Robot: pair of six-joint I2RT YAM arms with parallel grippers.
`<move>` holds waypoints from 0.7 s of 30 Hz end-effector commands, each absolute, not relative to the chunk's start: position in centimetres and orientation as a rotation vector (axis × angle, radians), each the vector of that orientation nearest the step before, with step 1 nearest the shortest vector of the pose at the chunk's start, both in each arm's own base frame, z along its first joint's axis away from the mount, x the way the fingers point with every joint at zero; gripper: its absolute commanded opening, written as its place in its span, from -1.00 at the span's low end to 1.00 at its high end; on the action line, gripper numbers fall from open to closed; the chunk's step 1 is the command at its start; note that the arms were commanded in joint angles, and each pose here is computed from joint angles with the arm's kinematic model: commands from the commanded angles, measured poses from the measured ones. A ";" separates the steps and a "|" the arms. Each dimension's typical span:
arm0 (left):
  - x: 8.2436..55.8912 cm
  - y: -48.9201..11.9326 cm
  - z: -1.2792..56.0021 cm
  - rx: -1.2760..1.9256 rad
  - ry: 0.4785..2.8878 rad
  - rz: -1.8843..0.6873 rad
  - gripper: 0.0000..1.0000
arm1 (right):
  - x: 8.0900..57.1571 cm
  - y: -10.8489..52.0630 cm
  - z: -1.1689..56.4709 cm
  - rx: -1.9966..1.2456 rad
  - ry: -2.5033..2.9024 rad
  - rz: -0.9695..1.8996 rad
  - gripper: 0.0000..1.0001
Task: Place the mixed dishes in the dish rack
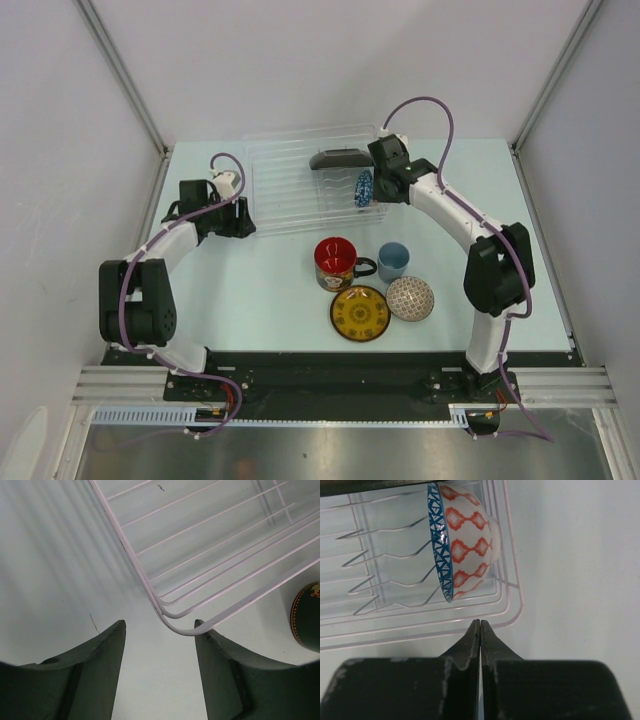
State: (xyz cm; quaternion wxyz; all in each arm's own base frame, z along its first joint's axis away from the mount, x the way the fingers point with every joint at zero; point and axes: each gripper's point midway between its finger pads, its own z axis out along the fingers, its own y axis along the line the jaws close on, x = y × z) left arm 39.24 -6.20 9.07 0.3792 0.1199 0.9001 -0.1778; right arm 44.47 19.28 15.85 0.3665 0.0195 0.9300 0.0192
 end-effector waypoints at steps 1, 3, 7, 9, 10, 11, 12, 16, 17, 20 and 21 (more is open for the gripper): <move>39.9 -6.0 9.9 0.329 2.261 -0.424 0.24 | 45.8 20.5 16.8 0.064 2.350 0.113 -1.00; 39.9 -6.1 10.0 0.333 2.257 -0.425 0.23 | 46.0 20.6 16.0 0.063 2.358 0.118 -1.00; 39.8 -6.1 10.1 0.340 2.257 -0.427 0.23 | 46.6 20.8 14.7 0.067 2.367 0.131 -1.00; 39.7 -6.1 10.2 0.342 2.257 -0.426 0.23 | 46.9 20.9 13.9 0.066 2.379 0.138 -1.00; 39.7 -6.0 10.3 0.344 2.255 -0.425 0.23 | 47.0 21.0 13.6 0.065 2.379 0.150 -1.00; 39.8 -6.1 10.3 0.349 2.253 -0.422 0.23 | 47.1 21.1 13.4 0.069 2.384 0.157 -1.00; 39.8 -6.1 10.3 0.352 2.253 -0.421 0.23 | 47.2 21.1 13.2 0.071 2.387 0.162 -1.00; 39.7 -6.0 10.2 0.368 2.258 -0.417 0.22 | 47.4 21.4 12.3 0.071 2.397 0.178 -1.00; 39.6 -6.0 10.1 0.374 2.261 -0.416 0.22 | 47.6 21.3 12.2 0.072 2.397 0.178 -1.00; 39.2 -6.0 9.9 0.425 2.264 -0.407 0.16 | 48.1 21.2 12.1 0.076 2.389 0.180 -1.00; 38.8 -5.8 9.7 0.458 2.271 -0.398 0.12 | 48.2 21.2 12.0 0.078 2.386 0.181 -1.00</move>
